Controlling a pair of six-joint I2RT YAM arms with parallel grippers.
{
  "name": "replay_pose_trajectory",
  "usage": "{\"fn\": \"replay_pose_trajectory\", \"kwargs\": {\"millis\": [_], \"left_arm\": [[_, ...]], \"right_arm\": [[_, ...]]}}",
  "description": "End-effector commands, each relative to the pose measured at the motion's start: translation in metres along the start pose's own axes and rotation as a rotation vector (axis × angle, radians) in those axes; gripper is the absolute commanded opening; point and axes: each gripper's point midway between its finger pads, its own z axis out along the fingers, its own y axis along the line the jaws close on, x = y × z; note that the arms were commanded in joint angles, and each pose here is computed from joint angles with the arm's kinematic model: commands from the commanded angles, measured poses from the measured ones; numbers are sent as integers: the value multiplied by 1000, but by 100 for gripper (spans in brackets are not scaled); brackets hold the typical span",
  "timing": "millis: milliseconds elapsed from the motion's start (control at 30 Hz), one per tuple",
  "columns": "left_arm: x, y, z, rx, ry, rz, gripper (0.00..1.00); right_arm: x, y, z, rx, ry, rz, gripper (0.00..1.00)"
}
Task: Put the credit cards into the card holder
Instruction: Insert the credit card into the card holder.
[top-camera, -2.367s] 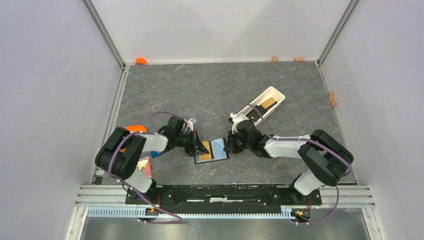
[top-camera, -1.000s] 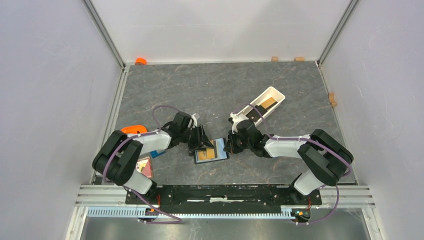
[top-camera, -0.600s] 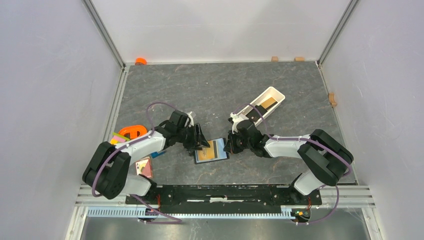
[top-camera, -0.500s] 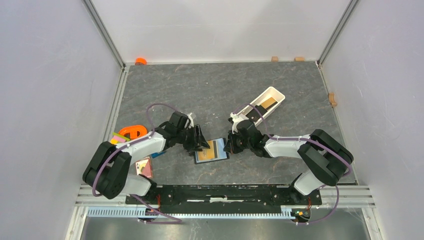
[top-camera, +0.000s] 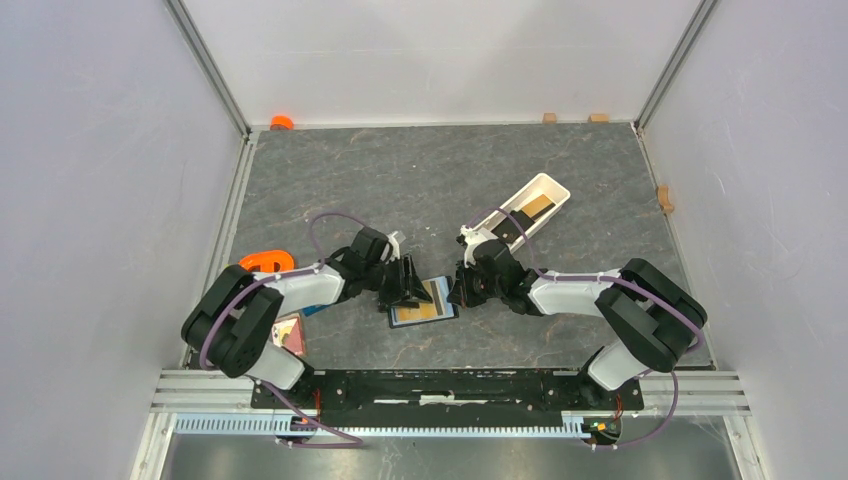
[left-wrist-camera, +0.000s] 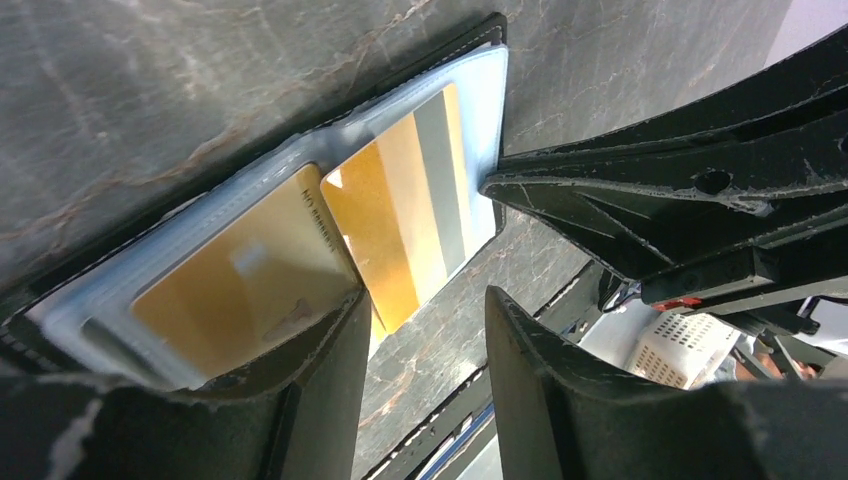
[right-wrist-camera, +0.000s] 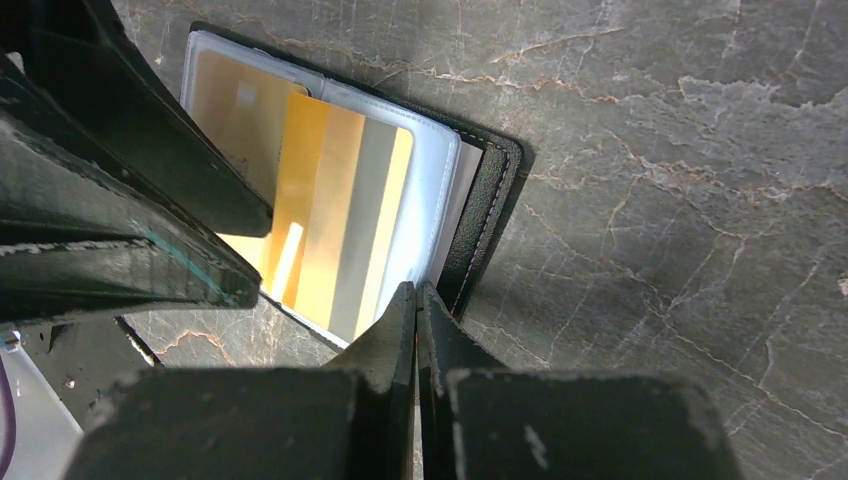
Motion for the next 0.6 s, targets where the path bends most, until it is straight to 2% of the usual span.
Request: {"fn": "replay_pose_trajectory", "kwargs": {"millis": [0,233,567], "left_arm": [[-3,-8,11,8,1,1,52],[-11,-17,15,16,-19,9,51],[-15,-38,26,69,-28,28,49]], "right_arm": [[22,-21,-2,78,53,-6,0],[17,-16,-6,61,29,4,2],[14,-14,-11,61,6,17,22]]}}
